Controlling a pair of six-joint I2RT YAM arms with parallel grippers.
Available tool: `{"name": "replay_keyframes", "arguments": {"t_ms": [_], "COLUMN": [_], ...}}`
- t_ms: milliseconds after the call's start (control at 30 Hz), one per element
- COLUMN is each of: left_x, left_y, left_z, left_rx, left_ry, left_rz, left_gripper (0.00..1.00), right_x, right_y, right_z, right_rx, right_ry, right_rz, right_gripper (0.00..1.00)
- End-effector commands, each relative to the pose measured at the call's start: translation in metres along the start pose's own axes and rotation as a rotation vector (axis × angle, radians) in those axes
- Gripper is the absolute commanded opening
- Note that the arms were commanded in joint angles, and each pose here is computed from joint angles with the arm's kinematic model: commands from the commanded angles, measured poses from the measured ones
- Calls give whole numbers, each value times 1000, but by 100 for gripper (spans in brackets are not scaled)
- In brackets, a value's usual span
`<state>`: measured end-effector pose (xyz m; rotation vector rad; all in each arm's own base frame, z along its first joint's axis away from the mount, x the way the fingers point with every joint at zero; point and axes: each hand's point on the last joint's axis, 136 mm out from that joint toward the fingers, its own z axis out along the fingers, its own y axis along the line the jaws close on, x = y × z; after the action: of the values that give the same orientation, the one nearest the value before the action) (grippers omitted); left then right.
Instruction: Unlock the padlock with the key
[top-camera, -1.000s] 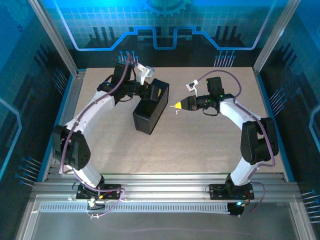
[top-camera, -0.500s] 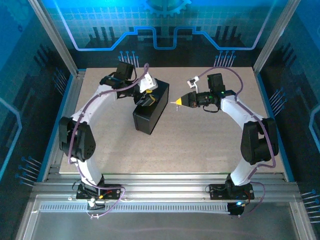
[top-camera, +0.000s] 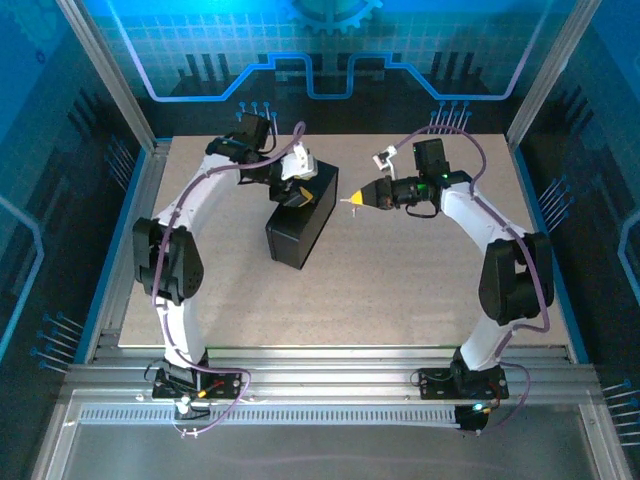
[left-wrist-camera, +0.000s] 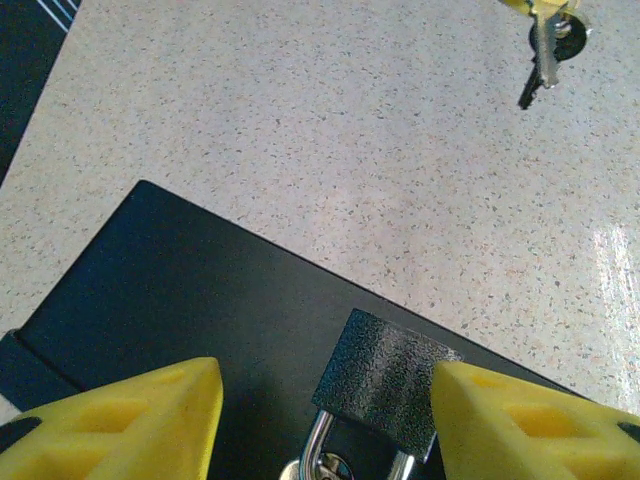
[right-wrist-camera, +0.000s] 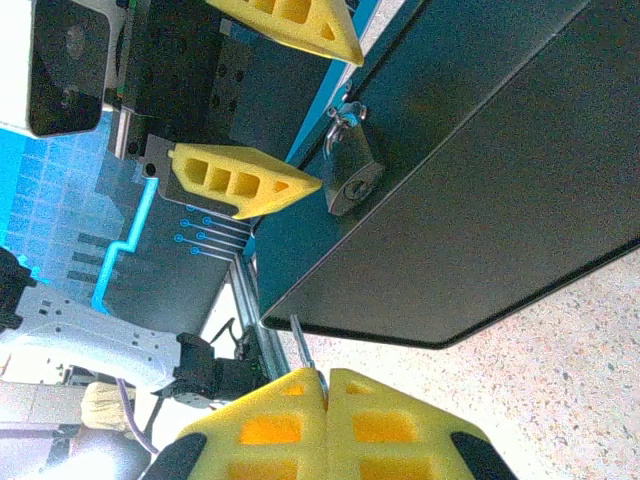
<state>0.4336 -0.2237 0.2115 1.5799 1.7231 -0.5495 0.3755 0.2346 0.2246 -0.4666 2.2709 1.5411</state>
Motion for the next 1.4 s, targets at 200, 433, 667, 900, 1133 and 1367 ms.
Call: {"name": "replay_keyframes", "arguments": {"t_ms": [200, 433, 667, 900, 1133, 1367], "left_x": [4, -6, -1, 9, 12, 12], "left_y": [-15, -31, -28, -33, -39, -42], "left_z": [7, -6, 1, 10, 16, 15], "left_rx": [144, 163, 171, 209, 221, 192], "left_ry": [-15, -47, -24, 4, 11, -3], "left_rz": [-1, 6, -3, -27, -29, -31], "left_gripper": [59, 59, 59, 50, 36, 29], "right_x": [1, 2, 3, 1, -6, -6], "right_y": [-6, -13, -14, -8, -2, 2], "right_z": [11, 15, 17, 17, 24, 35], "right_rx": [-13, -11, -13, -22, -37, -49], "right_ry": [43, 50, 54, 55, 62, 84], "right_rz": [25, 38, 41, 47, 45, 55], "right_gripper": [0, 0, 0, 0, 0, 0]}}
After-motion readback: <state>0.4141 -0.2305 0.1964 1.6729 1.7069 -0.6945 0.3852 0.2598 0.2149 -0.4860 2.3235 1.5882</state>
